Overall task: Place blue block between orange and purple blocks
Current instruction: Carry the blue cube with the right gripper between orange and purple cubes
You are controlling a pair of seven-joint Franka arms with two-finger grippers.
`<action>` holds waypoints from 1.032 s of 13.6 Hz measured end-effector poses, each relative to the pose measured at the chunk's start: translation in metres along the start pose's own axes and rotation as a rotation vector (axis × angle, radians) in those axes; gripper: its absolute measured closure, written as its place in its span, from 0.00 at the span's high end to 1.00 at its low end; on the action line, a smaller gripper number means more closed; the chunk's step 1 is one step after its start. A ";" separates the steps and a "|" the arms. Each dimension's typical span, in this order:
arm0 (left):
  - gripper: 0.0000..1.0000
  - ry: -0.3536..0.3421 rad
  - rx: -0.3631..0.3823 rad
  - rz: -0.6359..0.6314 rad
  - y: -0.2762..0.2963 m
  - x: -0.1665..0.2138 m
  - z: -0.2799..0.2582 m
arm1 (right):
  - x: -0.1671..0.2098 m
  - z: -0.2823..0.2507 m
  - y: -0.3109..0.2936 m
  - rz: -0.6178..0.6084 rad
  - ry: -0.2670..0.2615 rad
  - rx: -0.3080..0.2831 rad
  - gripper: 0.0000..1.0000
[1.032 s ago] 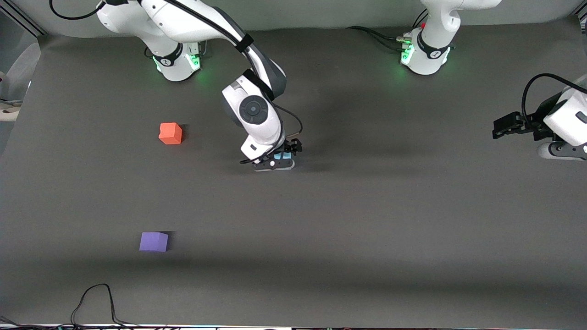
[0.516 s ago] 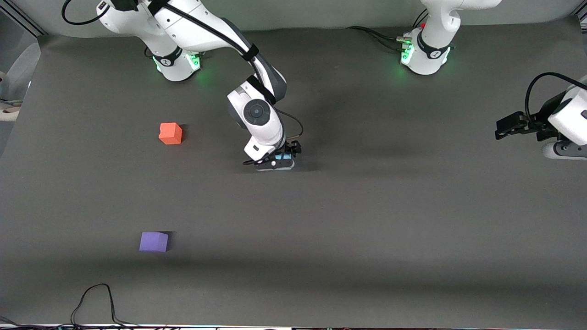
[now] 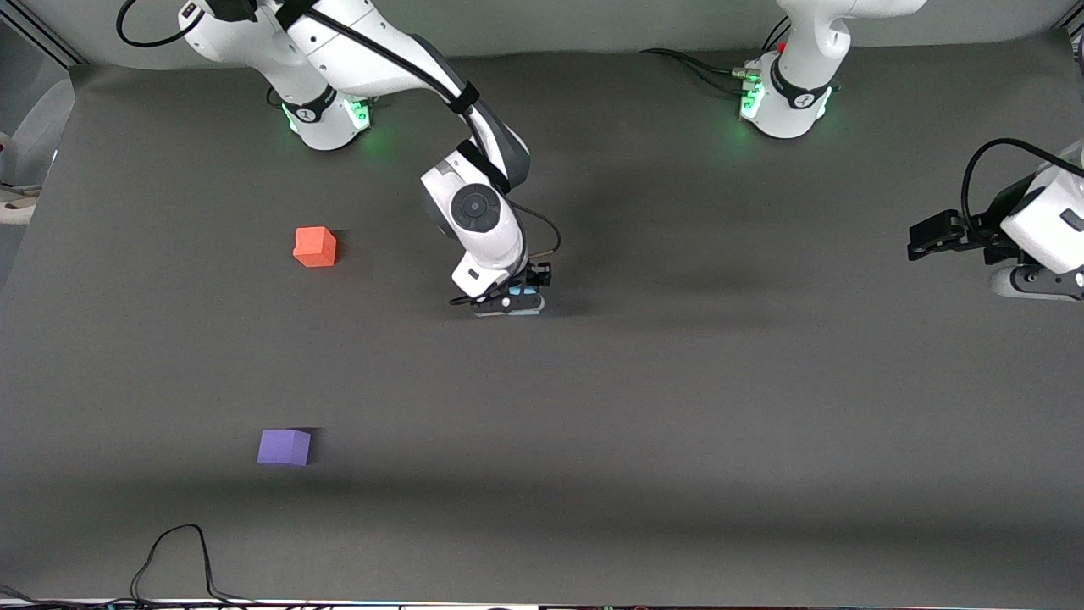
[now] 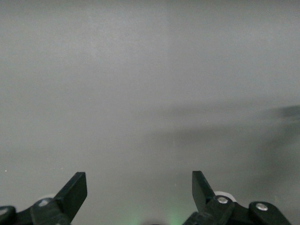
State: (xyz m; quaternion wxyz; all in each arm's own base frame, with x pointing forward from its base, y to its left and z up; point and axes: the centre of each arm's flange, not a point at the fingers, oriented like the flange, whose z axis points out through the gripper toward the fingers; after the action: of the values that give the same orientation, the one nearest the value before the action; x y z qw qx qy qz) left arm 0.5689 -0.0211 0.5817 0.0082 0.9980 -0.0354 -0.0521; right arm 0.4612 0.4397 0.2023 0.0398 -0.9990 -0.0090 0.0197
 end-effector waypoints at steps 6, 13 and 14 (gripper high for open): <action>1.00 0.012 0.009 -0.001 -0.001 0.001 -0.002 | 0.053 -0.105 0.063 0.006 0.020 -0.043 0.54; 1.00 0.014 0.022 0.001 -0.001 0.001 -0.002 | 0.112 -0.237 0.288 -0.028 0.013 -0.051 0.54; 1.00 0.013 0.022 0.002 -0.001 0.001 -0.002 | 0.112 -0.232 0.313 -0.033 -0.003 -0.047 0.54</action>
State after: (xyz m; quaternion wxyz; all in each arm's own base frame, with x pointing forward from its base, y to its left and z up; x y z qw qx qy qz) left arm 0.5705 -0.0200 0.5831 -0.0024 0.9983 -0.0368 -0.0451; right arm 0.5878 0.1116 0.4043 0.0164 -0.9993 -0.0263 0.0203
